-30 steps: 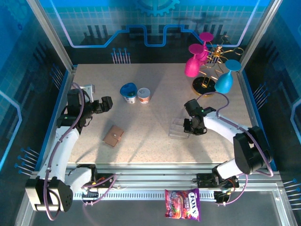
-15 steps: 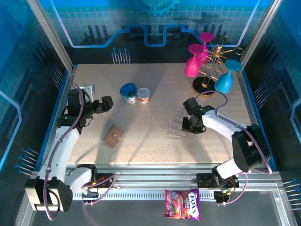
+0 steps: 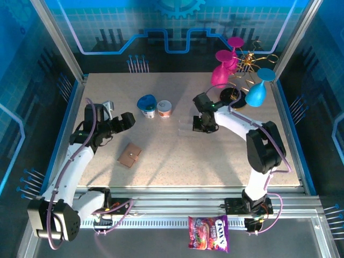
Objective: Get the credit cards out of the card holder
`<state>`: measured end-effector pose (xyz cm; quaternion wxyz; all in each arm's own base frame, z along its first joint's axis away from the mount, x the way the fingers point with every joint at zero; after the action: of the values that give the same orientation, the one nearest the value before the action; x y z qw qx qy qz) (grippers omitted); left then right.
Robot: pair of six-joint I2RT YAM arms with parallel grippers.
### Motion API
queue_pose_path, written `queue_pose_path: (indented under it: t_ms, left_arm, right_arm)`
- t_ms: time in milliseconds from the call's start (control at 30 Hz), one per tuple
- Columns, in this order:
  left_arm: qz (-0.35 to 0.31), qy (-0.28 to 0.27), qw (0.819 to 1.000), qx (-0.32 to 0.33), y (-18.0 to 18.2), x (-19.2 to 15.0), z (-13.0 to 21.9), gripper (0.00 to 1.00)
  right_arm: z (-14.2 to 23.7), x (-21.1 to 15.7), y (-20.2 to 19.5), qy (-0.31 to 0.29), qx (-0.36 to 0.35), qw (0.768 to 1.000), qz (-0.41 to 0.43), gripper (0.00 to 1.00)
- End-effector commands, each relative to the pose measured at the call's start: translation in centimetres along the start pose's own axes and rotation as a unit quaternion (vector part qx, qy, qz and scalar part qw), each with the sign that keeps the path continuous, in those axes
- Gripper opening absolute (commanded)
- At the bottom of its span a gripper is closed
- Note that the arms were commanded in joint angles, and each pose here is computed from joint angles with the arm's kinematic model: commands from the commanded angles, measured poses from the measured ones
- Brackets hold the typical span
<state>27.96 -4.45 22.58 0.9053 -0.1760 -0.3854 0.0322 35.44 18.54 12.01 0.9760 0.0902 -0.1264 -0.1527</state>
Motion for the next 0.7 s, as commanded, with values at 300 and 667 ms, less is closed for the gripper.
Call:
queue_pose_path:
  t_ms: [300,667]
  left_arm:
    - [0.014,0.037,0.999,-0.003,0.1,-2.4,-0.9,0.96]
    - [0.017,0.056,0.998,0.006,0.4,-3.0,-1.6,0.96]
  right_arm:
    - [-3.0,0.9,1.5,0.033,-0.034,0.998,0.043,0.05]
    - [-2.7,1.2,1.1,0.026,-0.061,0.997,0.034,0.07]
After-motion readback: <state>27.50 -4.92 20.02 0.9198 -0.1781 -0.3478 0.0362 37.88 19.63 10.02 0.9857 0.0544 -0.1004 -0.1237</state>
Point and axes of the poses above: each hand's point on the last joint's axis, 136 mm out from that joint toward the fingers, its own z axis back along the fingers, its own y axis along the line the jaws close on, x = y × z, the point moved 5 cm from there along z, back along the fingers, and after that the axes turned 15 degrees about -z, right-handed, at the moved point
